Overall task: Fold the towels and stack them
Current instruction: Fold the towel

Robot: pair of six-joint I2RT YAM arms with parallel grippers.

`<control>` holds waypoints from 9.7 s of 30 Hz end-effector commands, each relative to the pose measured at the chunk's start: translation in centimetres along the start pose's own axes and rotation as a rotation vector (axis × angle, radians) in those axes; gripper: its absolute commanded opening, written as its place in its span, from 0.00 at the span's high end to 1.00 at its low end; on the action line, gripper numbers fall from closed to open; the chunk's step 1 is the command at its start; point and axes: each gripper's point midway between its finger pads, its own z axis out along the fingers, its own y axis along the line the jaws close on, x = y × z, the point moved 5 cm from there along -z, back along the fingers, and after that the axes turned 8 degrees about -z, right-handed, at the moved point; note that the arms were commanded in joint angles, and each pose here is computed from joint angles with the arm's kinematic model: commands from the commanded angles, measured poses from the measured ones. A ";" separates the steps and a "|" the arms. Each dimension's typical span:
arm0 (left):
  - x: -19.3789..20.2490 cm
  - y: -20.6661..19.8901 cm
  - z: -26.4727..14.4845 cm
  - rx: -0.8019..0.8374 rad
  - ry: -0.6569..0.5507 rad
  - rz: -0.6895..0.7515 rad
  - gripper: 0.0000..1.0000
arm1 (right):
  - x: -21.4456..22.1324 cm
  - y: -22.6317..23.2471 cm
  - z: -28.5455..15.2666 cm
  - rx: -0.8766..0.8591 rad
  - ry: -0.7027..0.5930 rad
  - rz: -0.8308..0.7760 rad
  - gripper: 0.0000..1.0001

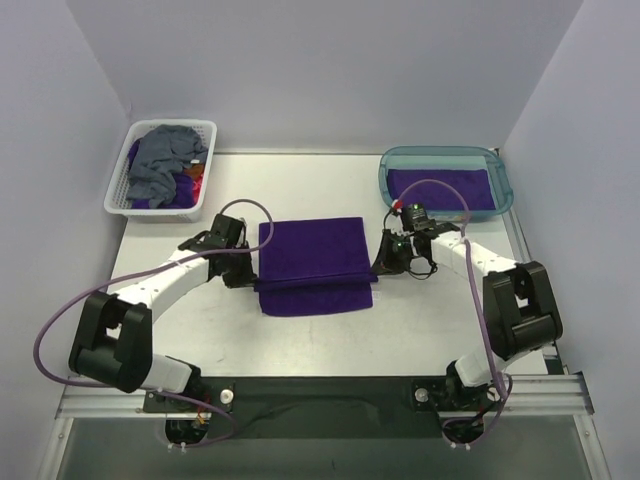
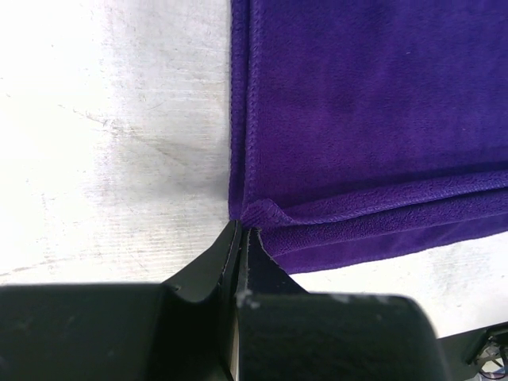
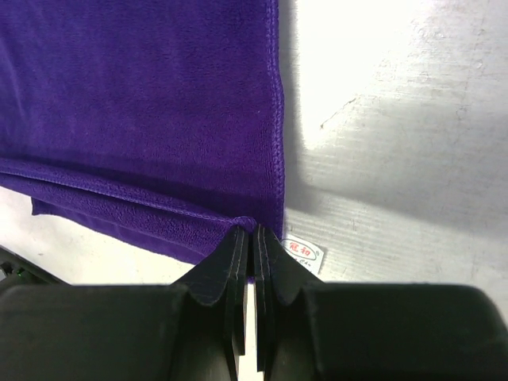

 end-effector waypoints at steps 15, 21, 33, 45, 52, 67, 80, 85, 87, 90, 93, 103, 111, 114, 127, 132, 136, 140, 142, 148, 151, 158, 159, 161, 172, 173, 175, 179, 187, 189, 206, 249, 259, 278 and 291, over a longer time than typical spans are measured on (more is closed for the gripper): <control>-1.0 1.3 -3.7 -0.086 -0.094 0.018 1.00 | 1.4 0.1 -3.3 0.112 -0.030 -0.016 1.00; 0.0 1.9 -2.7 -0.099 -0.065 0.004 1.00 | 2.8 -0.8 -1.9 0.153 0.027 -0.018 1.00; -2.3 0.4 -5.2 -0.074 -0.138 0.029 1.00 | 0.2 0.6 -4.4 0.149 -0.062 -0.066 1.00; -1.3 1.2 -6.3 -0.079 -0.142 0.029 1.00 | 1.4 1.5 -5.8 0.137 -0.056 -0.076 1.00; 1.1 2.8 -2.0 -0.124 -0.029 0.018 1.00 | 3.0 -0.4 -2.4 0.223 0.022 -0.090 1.00; 5.0 3.7 -3.1 -0.042 0.024 -0.013 0.42 | 6.7 0.9 -1.7 0.108 0.147 -0.147 0.59; 2.4 0.1 -7.0 0.085 -0.086 -0.007 0.27 | 3.8 4.7 -5.6 -0.005 -0.013 -0.254 0.54; -0.2 -2.0 -5.7 0.056 -0.095 0.049 0.31 | 0.8 5.5 -3.7 0.055 -0.021 -0.272 0.57; -0.7 -2.9 -4.6 0.042 -0.076 0.080 0.31 | 0.8 5.7 -2.4 0.062 0.017 -0.295 0.59; -0.3 -3.7 -3.0 0.017 -0.031 0.140 0.33 | 0.6 6.3 -1.0 0.076 0.045 -0.343 0.60; 0.9 -3.9 -1.5 -0.005 0.023 0.183 0.36 | 0.9 6.6 0.3 0.097 0.078 -0.395 0.62; 5.5 -2.2 0.1 -0.066 0.128 0.248 0.52 | 4.2 7.3 3.1 0.141 0.182 -0.531 0.69; 8.3 -0.1 -1.8 -0.034 0.155 0.224 0.53 | 7.4 7.2 1.0 0.122 0.230 -0.561 0.76; 9.3 0.6 -2.3 -0.019 0.175 0.213 0.53 | 8.9 7.1 0.0 0.108 0.254 -0.571 0.77; 9.7 1.8 -3.8 -0.023 0.113 0.148 0.48 | 14.9 5.9 -3.1 0.067 0.321 -0.513 0.76; 8.6 1.9 -4.2 -0.055 0.018 0.078 0.44 | 12.7 6.1 -4.6 0.126 0.148 -0.429 0.73; 7.8 1.9 -4.3 -0.067 -0.052 0.006 0.44 | 10.1 5.9 -5.1 0.166 0.004 -0.299 0.70; 7.2 1.5 -3.5 -0.062 -0.076 -0.031 0.48 | 8.4 6.1 -4.4 0.094 -0.085 -0.155 0.72; 7.1 1.3 -2.9 -0.063 -0.070 -0.039 0.50 | 7.9 6.0 -4.0 0.072 -0.099 -0.123 0.73; 7.9 2.0 -0.9 -0.116 -0.029 -0.040 0.66 | 9.1 5.1 -1.3 0.036 -0.044 -0.038 0.78; 8.3 2.6 -0.4 -0.141 -0.011 -0.045 0.73 | 10.4 3.8 -0.5 0.050 0.004 0.021 0.79; 9.1 4.1 -0.2 -0.175 0.026 -0.052 0.76 | 11.8 1.1 -0.1 0.080 0.078 0.169 0.80; 9.4 4.6 -0.2 -0.187 0.037 -0.051 0.77 | 11.9 0.8 -0.1 0.084 0.081 0.182 0.80; 9.3 5.0 -0.3 -0.190 0.040 -0.063 0.76 | 12.2 0.3 -0.2 0.095 0.086 0.201 0.80; 6.9 2.1 -4.5 -0.052 -0.041 -0.036 0.49 | 8.4 3.6 -2.8 -0.018 -0.056 0.063 0.80; 6.5 1.7 -4.8 -0.040 -0.051 -0.035 0.48 | 7.8 4.0 -2.9 -0.031 -0.072 0.050 0.80; 5.3 0.5 -5.2 -0.017 -0.084 -0.035 0.44 | 5.5 5.3 -3.1 -0.071 -0.136 0.031 0.76; 0.5 -3.4 -5.3 0.077 -0.190 -0.025 0.42 | 0.3 7.6 -2.9 -0.105 -0.246 -0.009 0.62; -9.4 -9.2 0.0 0.264 -0.278 -0.083 0.43 | -10.1 11.5 0.9 -0.205 -0.452 -0.003 0.31; -11.1 -9.7 1.9 0.269 -0.270 -0.089 0.44 | -11.8 11.5 2.6 -0.202 -0.469 0.009 0.30; -12.1 -2.9 10.1 0.147 -0.177 -0.230 0.56 | -12.9 1.0 8.4 0.015 -0.500 0.129 0.31; 9.8 4.7 -0.4 0.102 0.031 -0.367 0.51 | 9.6 1.2 0.5 0.050 0.055 0.082 0.63; 2.1 -0.6 -4.6 0.183 -0.164 -0.067 0.27 | 0.5 4.0 -2.4 0.023 -0.099 -0.300 0.59; -13.8 -1.9 5.6 -0.115 -0.172 0.253 0.33 | -11.6 4.0 5.5 0.051 -0.050 -0.441 0.58; -12.8 -0.8 6.6 -0.130 -0.134 0.247 0.38 | -9.8 1.8 8.3 0.177 0.041 -0.442 0.58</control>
